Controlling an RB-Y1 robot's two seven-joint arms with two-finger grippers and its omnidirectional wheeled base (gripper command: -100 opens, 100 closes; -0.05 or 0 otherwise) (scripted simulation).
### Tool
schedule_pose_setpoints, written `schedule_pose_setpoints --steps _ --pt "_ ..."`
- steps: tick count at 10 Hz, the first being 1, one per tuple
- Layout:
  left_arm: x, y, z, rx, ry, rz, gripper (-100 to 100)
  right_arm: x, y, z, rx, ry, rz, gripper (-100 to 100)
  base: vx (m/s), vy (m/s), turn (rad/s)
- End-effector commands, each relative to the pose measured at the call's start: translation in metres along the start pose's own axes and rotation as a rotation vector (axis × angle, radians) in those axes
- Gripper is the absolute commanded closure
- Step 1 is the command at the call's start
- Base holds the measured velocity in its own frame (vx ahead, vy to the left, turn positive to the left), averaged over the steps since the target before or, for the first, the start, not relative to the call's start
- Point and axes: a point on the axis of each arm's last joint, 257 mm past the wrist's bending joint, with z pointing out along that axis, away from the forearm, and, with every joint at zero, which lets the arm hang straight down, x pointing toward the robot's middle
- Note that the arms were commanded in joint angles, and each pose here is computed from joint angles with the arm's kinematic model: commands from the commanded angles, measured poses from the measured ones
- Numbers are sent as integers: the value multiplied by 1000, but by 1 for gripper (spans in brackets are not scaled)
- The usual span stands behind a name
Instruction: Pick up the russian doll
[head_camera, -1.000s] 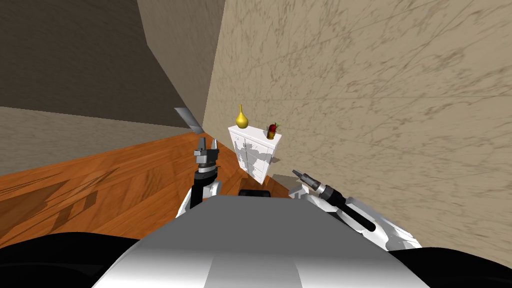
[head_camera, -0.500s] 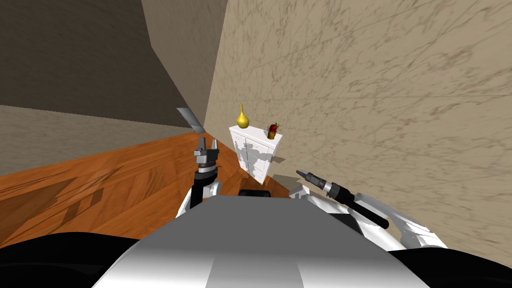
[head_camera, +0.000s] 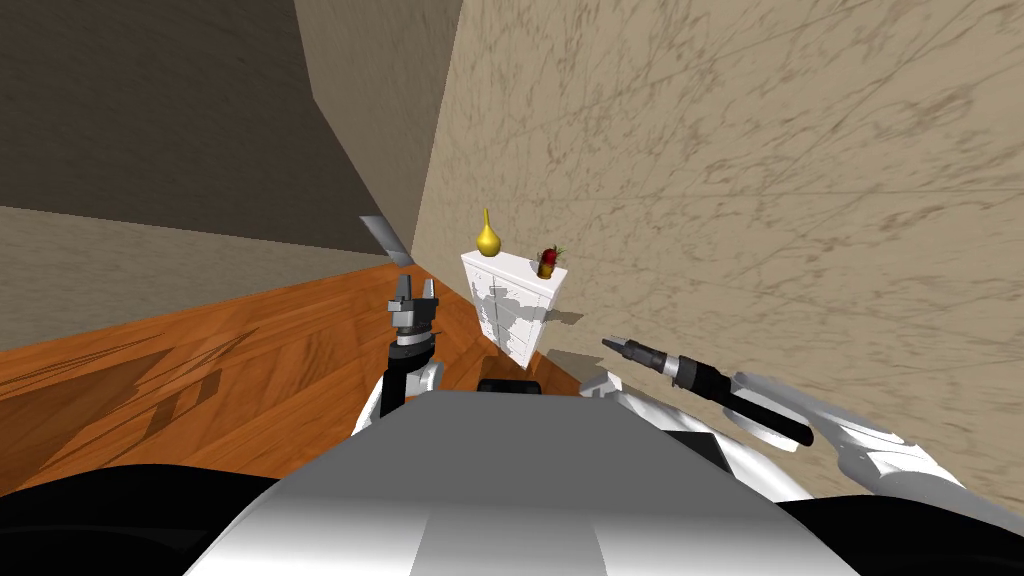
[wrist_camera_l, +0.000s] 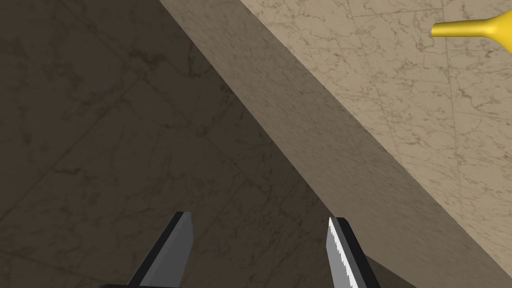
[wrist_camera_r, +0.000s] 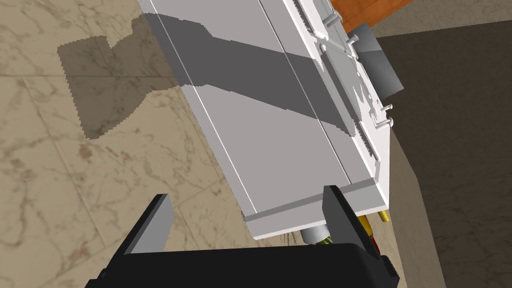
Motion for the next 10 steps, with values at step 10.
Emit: schedule_pose_setpoints --steps 10 --pt "0 0 0 0 0 0 0 -75 -37 -33 61 191 -258 -100 -2 27 29"
